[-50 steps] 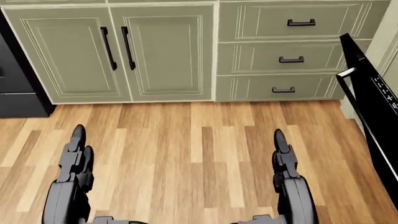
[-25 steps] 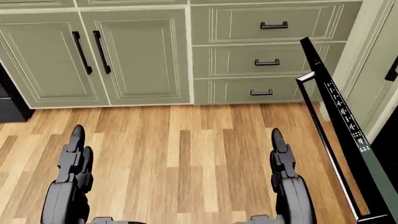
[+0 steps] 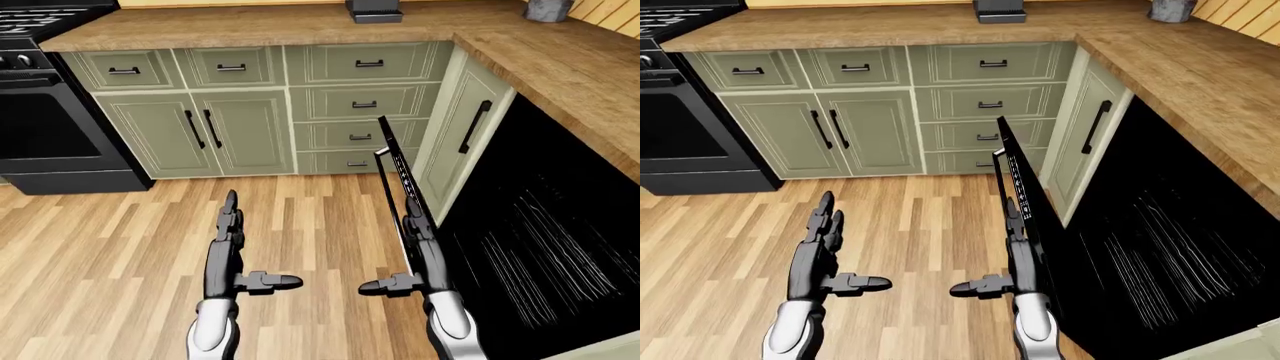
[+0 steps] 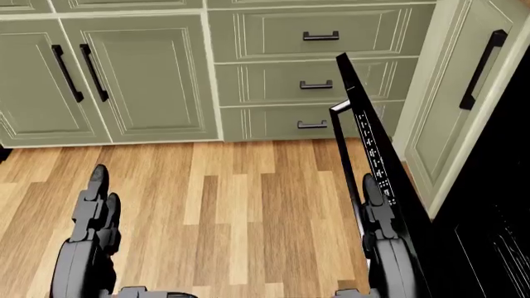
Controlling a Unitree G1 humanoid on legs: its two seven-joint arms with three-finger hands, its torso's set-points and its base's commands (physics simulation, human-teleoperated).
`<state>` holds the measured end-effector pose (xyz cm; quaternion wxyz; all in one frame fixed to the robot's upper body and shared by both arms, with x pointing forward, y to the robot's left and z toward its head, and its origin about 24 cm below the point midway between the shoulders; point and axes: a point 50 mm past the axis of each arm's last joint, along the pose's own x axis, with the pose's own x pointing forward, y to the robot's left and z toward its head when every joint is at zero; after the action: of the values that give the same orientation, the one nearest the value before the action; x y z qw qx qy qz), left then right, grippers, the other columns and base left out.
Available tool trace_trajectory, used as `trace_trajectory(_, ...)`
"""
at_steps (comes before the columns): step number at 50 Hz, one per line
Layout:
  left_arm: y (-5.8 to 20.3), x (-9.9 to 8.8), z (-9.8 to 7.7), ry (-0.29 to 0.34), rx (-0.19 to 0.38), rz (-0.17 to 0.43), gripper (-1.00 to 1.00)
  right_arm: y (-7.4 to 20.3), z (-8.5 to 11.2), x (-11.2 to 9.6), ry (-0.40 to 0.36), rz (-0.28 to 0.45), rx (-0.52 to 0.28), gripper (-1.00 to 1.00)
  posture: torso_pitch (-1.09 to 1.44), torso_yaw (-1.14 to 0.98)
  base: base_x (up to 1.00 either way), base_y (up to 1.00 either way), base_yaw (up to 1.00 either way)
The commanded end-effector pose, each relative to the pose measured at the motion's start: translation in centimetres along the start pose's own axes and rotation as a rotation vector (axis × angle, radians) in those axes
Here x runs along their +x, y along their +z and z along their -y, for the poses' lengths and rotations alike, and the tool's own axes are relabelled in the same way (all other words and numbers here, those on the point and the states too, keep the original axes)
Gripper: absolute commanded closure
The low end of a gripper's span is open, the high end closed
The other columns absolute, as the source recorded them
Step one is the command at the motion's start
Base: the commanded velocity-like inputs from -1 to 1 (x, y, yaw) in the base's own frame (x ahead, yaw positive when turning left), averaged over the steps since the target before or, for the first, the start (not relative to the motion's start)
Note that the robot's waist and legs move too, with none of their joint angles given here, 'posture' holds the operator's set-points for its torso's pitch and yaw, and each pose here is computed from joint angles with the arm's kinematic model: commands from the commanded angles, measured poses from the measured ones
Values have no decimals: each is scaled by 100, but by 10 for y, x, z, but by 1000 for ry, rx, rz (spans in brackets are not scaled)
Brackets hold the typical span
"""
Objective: Close the dishwasher door
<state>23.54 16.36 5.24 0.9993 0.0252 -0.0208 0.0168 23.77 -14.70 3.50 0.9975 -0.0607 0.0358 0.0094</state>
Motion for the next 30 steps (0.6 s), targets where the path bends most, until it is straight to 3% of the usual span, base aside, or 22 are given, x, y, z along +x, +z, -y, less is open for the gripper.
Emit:
trace_trajectory(1, 14, 3, -1, 2, 0, 72, -100, 16, 1, 2, -4, 87, 1, -100, 0, 0, 0, -38, 0)
trace_trajectory(13, 13, 3, -1, 1, 1, 71, -100, 22, -2, 1, -3, 99, -7, -100, 0, 0, 0, -22, 0)
trace_trajectory(16, 13, 4, -2, 3, 1, 69, -100, 41, 0, -12, -19, 128, -16, -100, 0, 0, 0, 0, 0)
trace_trajectory(25, 13, 8, -5, 16, -1, 69, -100, 51, 5, -17, -49, 144, -15, -100, 0, 0, 0, 0, 0)
trace_trajectory(28, 16, 10, -10, 27, -4, 71, -100, 61, 1, -13, -63, 154, -10, -100, 0, 0, 0, 0, 0)
trace_trajectory(30, 18, 10, -11, 32, -6, 74, -100, 73, -13, -5, -24, 172, -18, -100, 0, 0, 0, 0, 0)
